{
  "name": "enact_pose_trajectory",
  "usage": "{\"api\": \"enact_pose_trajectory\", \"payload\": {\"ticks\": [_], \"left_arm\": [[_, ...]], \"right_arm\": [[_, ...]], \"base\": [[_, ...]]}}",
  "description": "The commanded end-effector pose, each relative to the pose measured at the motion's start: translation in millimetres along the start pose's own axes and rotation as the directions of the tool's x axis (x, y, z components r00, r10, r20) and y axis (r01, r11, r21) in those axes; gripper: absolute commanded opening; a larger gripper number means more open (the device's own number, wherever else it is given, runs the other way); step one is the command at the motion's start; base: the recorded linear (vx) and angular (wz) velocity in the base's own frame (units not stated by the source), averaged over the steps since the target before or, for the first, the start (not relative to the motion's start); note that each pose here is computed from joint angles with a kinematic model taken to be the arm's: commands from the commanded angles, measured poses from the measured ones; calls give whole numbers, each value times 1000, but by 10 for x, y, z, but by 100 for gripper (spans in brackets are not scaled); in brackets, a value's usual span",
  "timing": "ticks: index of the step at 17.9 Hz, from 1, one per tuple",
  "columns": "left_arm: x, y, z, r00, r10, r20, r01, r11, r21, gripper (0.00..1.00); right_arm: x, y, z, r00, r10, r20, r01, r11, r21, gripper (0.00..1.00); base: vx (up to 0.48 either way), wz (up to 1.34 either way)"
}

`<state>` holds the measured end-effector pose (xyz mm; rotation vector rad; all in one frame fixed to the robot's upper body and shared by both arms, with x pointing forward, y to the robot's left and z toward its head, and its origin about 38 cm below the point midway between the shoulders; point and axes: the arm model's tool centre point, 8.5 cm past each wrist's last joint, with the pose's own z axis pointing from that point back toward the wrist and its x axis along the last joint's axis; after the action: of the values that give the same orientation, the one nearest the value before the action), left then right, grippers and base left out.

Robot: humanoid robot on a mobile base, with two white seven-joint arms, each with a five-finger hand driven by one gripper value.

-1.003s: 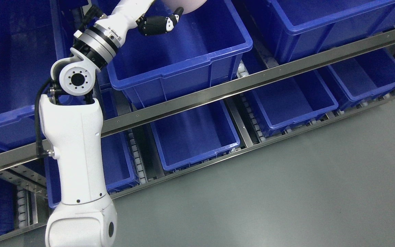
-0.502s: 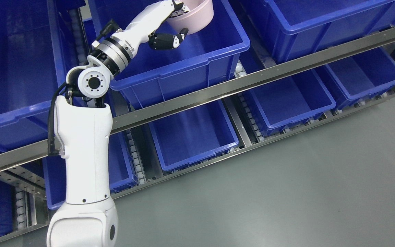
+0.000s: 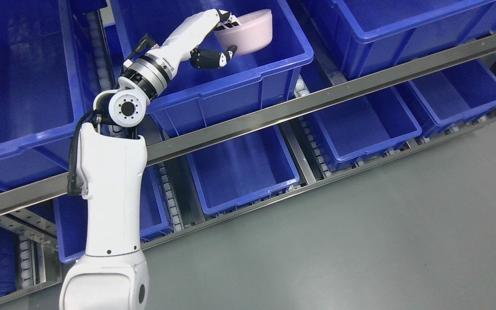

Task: Stack pink IKEA bowls on left shelf middle
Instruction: 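Open the left hand and raise it away from the bowls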

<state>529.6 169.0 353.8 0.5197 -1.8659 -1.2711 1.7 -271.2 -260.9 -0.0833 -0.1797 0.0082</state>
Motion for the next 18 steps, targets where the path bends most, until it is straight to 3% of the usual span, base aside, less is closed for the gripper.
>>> {"api": "enact_pose_trajectory", "payload": {"ticks": [1,4,6,8,9,10,11,13,15,18], "left_arm": [[-215,47,69,998,30,-54,-28,998,49,47],[-293,250,96,989,102,-107,-77,972,221,83],[-307,412,169,973,227,-36,-199,912,358,96],[-454,547,347,879,469,88,-448,746,493,97],[-569,577,510,783,601,157,-579,614,537,97],[-691,553,665,691,693,204,-659,488,572,97],[-753,663,810,665,701,256,-664,399,632,97],[-763,662,941,673,691,264,-633,354,689,99],[-594,474,932,688,682,248,-634,398,663,99],[-510,522,917,684,689,239,-636,402,659,100]], "right_arm": [[0,-116,2,1000,1,0,-1,1000,-19,100],[0,-114,2,1000,1,0,-1,1000,-17,100],[0,-115,2,1000,3,0,-3,1000,-18,100],[0,-115,2,1000,3,0,-3,1000,-18,100],[0,-116,2,1000,1,0,-1,1000,-19,100],[0,-116,2,1000,1,0,-1,1000,-19,100],[0,-116,2,1000,1,0,-1,1000,-19,100],[0,-116,2,1000,1,0,-1,1000,-19,100],[0,-116,2,1000,1,0,-1,1000,-19,100],[0,-114,2,1000,1,0,-1,1000,-17,100]], "base": [[0,0],[0,0],[0,0],[0,0],[0,0],[0,0],[0,0],[0,0],[0,0],[0,0]]}}
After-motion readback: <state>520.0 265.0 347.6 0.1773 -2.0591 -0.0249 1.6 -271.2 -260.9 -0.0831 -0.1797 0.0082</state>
